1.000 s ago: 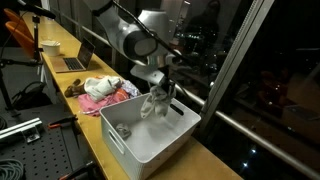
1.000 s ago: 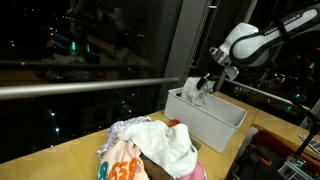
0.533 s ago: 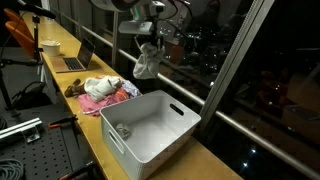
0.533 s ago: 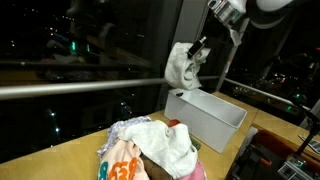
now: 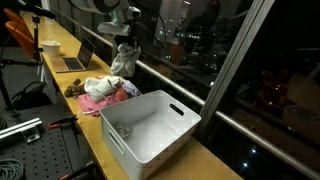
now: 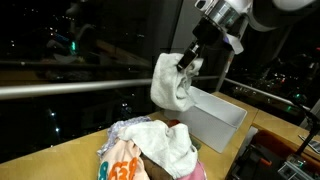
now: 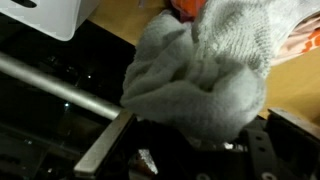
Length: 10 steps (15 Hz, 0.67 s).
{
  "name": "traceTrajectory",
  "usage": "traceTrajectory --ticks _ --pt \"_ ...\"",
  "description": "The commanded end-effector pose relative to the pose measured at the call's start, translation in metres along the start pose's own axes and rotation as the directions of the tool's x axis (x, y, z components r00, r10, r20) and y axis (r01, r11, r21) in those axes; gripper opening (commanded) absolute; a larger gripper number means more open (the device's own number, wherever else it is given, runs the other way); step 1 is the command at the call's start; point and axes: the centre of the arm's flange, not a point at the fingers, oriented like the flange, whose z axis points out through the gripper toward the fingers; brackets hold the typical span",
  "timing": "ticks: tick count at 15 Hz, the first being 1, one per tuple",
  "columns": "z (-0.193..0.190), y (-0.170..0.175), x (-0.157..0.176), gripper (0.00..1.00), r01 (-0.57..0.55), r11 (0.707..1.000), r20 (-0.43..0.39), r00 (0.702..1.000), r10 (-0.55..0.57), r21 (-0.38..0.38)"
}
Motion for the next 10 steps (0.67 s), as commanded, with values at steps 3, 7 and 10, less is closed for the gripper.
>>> traceTrajectory --ticks 3,7,10 --pt "0.0116 -0.0086 -0.0118 0.71 -0.019 0.998 0.045 0.999 0.016 0.052" --pt "0.014 -0.0088 -0.0151 0.99 -0.045 0.996 0.053 0.998 0.042 0.071" --pt "0.0138 -0.0101 -0.0158 1.0 -0.059 0.994 0.048 0.997 0.054 0.097"
